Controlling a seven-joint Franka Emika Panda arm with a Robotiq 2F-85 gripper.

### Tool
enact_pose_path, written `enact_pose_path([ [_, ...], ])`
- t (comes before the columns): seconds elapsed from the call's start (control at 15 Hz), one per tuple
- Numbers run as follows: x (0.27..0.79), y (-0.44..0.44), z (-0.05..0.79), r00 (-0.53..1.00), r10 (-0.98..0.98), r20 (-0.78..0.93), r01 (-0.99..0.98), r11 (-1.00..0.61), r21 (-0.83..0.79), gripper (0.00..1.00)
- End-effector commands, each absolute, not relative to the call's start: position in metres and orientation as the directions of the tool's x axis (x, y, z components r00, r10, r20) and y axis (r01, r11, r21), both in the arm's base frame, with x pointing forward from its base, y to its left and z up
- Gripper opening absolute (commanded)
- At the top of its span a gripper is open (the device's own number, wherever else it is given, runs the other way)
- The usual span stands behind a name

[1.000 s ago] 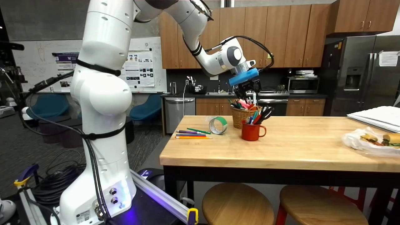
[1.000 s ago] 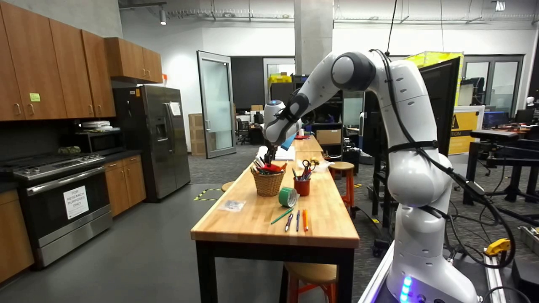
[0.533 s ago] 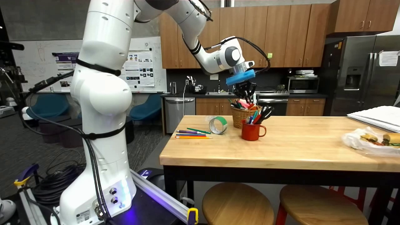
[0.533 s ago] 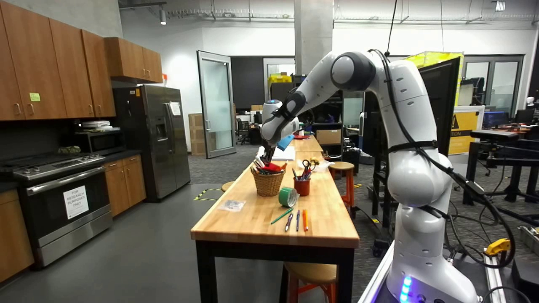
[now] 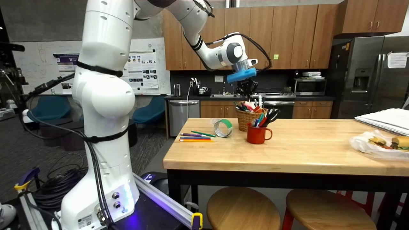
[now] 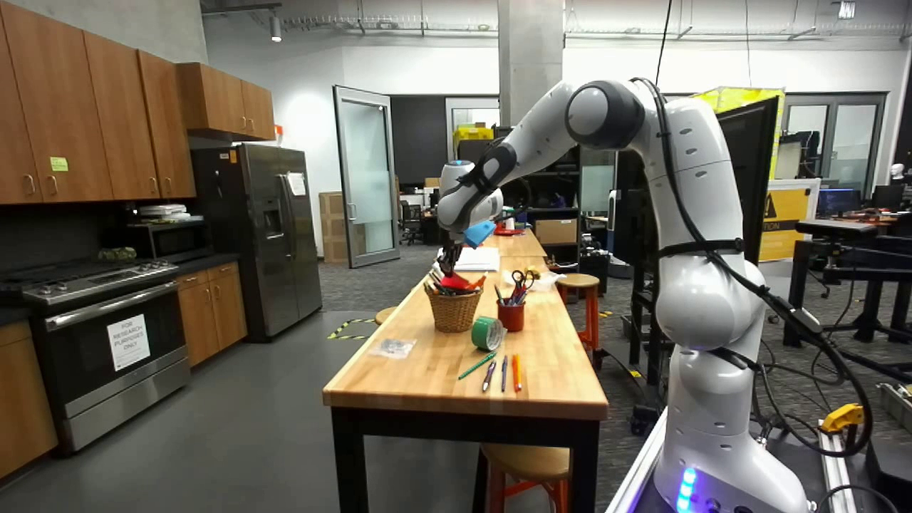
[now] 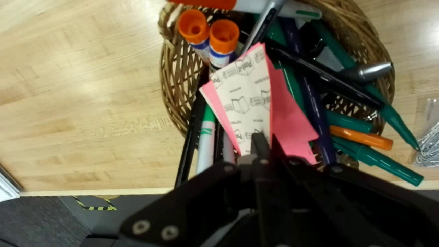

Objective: Take the marker off of the small basket

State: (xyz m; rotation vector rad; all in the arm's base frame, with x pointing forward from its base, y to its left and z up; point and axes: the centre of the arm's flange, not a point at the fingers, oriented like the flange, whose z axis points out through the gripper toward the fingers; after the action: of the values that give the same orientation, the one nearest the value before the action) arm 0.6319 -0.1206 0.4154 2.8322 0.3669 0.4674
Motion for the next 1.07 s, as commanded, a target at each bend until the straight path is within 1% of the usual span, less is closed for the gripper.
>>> enact_pose_path([
  [0.0, 0.615, -0.117, 0.447, 0.922, 0.236, 0.307, 0.151, -0.949, 0.276, 0.00],
  [0.2, 0.614, -0.107, 0.471, 0.908, 0.192, 0.372, 0.098, -0.961, 0.257, 0.00],
  [0.4, 0.612, -0.077, 0.496, 0.886, 0.128, 0.447, 0.038, -0.978, 0.204, 0.00],
  [0.6, 0.617, -0.037, 0.515, 0.861, 0.036, 0.507, -0.022, -0.994, 0.108, 0.00],
  [1.0, 0.628, -0.003, 0.511, 0.827, -0.146, 0.544, -0.108, -0.989, -0.101, 0.00],
])
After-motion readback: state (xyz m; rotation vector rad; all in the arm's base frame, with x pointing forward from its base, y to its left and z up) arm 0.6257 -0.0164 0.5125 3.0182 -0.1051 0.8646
